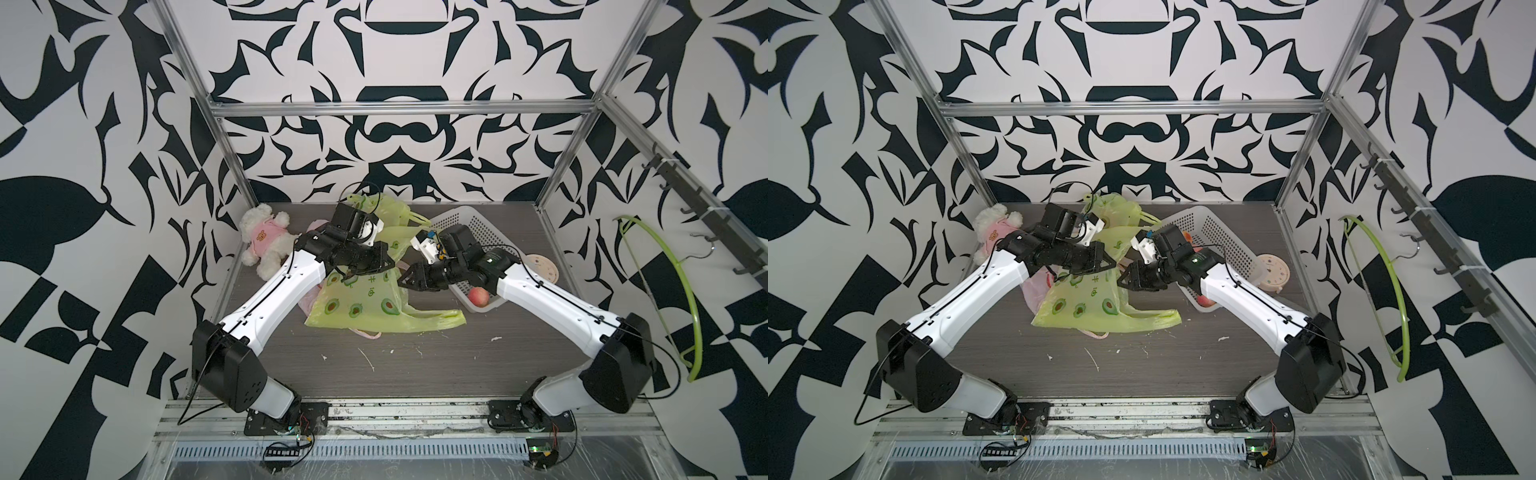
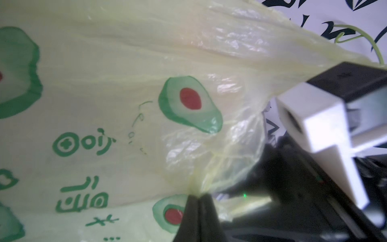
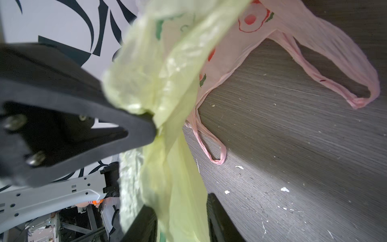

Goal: Place the peach into a plastic bag & tie a knot
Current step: Pick up the plastic bag at the center of the board.

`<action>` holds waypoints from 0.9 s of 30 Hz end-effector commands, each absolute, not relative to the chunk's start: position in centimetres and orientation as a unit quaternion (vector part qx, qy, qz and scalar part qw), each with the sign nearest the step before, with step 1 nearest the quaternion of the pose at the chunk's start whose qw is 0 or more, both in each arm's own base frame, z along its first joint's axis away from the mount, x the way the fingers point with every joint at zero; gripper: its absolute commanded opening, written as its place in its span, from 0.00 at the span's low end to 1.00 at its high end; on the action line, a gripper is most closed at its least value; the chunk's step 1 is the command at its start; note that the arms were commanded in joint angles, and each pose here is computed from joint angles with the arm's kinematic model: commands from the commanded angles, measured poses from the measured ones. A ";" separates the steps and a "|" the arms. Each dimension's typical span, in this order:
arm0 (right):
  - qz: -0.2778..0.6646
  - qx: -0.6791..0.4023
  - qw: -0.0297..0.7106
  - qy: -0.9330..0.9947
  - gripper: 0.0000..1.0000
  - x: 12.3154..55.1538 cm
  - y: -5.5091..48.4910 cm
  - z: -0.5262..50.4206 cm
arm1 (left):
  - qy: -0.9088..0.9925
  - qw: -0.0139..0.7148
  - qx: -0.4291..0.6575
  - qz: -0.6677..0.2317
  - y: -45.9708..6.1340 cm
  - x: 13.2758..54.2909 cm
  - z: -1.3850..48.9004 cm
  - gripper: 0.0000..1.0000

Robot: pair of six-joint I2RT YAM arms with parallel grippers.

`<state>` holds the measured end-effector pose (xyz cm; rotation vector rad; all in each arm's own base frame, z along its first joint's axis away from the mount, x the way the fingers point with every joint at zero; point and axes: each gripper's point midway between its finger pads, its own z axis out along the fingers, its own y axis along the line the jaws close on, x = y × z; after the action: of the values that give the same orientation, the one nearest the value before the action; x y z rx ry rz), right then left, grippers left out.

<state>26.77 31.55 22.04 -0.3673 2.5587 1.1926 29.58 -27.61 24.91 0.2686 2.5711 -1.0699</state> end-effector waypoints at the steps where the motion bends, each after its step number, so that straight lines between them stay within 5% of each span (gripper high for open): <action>1: 0.435 -0.138 0.184 0.871 0.22 27.9 32.5 24.8 | 0.888 0.189 0.099 -0.406 -27.9 29.3 27.4 0.00; 3: 0.436 -0.138 0.186 0.870 0.00 28.1 32.7 24.6 | 0.890 0.192 0.097 -0.403 -27.8 29.3 27.4 0.00; 25: 0.284 -0.021 0.192 0.939 0.00 30.4 22.2 18.3 | 0.887 0.217 0.050 -0.405 -21.6 29.3 26.8 0.00; 27: 0.280 -0.030 0.219 0.934 0.13 30.5 21.8 20.1 | 0.886 0.210 0.054 -0.410 -21.9 29.4 26.4 0.00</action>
<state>30.44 22.81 18.25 -0.0421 2.6371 0.8421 29.74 -21.63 26.47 0.1075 2.4770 -1.0964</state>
